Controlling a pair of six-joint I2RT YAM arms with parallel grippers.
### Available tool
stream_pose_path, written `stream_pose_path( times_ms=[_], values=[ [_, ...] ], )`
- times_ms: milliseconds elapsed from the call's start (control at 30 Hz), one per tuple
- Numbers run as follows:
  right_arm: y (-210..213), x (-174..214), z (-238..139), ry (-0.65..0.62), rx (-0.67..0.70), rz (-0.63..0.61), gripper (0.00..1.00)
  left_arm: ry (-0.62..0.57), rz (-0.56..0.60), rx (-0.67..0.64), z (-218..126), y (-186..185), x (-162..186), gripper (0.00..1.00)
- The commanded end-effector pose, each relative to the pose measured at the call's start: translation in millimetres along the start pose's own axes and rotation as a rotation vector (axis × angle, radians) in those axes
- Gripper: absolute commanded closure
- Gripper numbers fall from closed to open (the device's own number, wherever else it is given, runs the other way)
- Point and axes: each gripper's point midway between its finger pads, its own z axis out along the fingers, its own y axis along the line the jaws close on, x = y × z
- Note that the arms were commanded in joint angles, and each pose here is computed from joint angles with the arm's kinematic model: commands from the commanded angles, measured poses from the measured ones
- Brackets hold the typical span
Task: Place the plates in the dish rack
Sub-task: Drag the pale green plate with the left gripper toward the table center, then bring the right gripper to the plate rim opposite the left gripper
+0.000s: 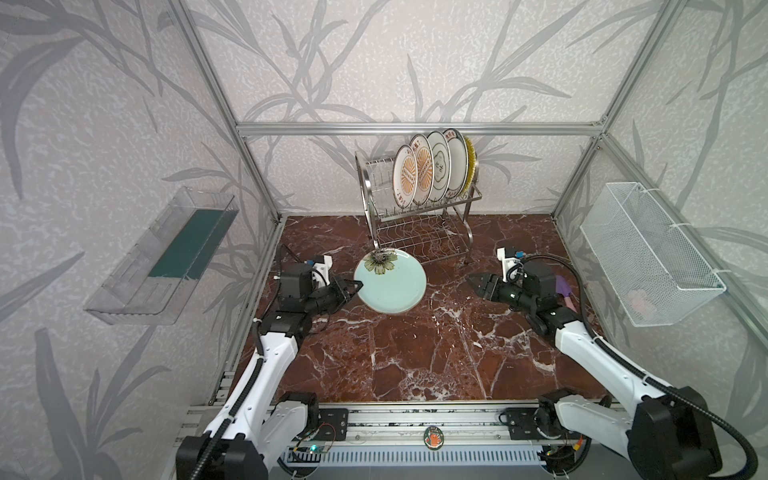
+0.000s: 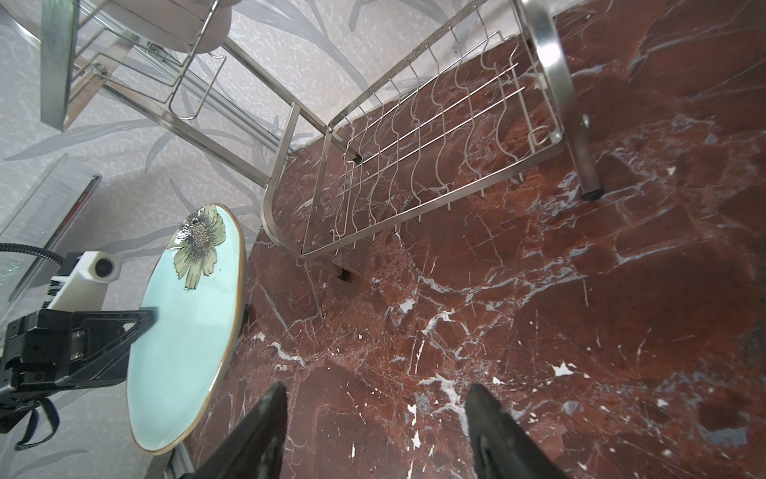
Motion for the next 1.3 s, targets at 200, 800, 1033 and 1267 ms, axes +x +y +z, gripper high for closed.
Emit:
stream_pose_path(
  times_ms=[200, 800, 1033, 1267],
  values=[
    [21, -8, 2, 0.01, -0.093, -0.004, 0.32, -0.014, 0.081, 0.206, 30, -41, -6, 1.0],
    [21, 3, 18, 0.05, -0.161, 0.081, 0.33, 0.05, 0.121, 0.275, 83, -53, 19, 1.0],
    [24, 11, 26, 0.073, -0.175, 0.087, 0.34, 0.064, 0.116, 0.311, 94, -57, 24, 1.0],
    [23, 15, 31, 0.085, -0.178, 0.098, 0.36, 0.074, 0.106, 0.334, 100, -59, 25, 1.0]
  ],
)
